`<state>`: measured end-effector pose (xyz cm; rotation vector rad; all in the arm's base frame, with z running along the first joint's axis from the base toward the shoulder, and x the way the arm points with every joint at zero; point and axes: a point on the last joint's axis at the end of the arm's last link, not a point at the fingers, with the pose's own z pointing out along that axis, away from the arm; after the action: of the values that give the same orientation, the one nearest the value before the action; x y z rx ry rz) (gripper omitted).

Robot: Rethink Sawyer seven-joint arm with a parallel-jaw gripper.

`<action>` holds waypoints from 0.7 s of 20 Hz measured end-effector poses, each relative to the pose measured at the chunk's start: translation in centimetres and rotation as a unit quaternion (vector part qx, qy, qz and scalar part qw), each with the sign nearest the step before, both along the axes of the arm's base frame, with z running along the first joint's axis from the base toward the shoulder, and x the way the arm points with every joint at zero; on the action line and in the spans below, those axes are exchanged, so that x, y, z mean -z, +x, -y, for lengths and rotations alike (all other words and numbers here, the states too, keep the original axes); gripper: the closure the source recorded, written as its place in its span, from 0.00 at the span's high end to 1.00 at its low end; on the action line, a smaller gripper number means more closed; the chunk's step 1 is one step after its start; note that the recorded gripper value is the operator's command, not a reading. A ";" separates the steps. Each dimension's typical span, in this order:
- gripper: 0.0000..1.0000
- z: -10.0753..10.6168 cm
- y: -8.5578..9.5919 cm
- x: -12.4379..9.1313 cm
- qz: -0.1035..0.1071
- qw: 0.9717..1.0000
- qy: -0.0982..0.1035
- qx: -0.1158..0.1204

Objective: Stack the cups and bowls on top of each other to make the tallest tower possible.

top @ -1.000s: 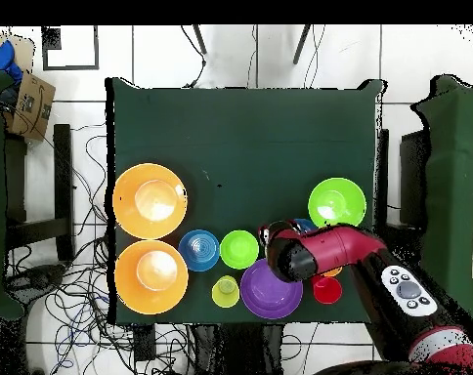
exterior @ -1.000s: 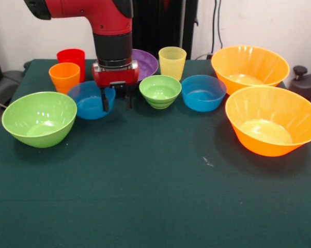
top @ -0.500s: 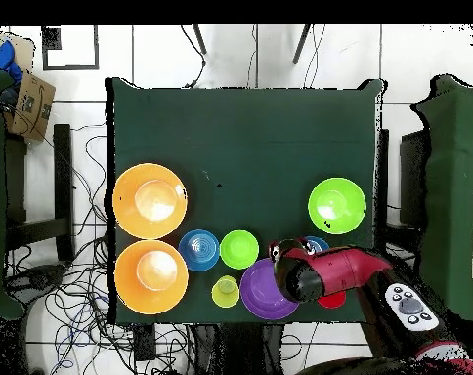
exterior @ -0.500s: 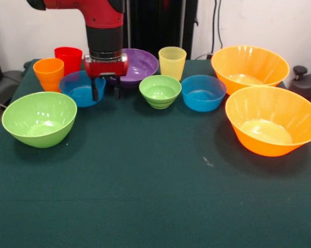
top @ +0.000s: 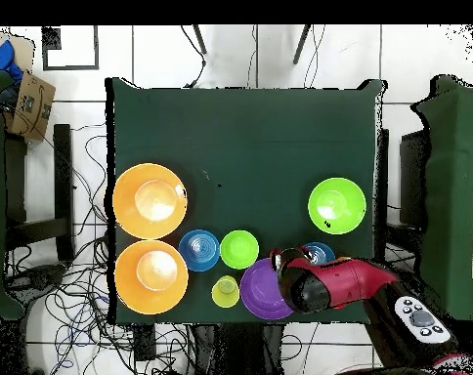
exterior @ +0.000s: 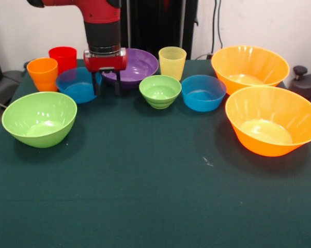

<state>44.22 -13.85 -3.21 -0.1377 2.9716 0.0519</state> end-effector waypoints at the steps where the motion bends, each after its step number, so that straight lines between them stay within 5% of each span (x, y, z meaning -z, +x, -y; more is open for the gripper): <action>1: 1.00 0.0 -0.2 0.0 0.000 1.000 0.004 0.003; 14: 1.00 -2.3 -1.9 -0.2 -0.011 0.998 0.053 0.016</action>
<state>42.28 -11.57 -3.00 -0.0760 2.9837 0.2074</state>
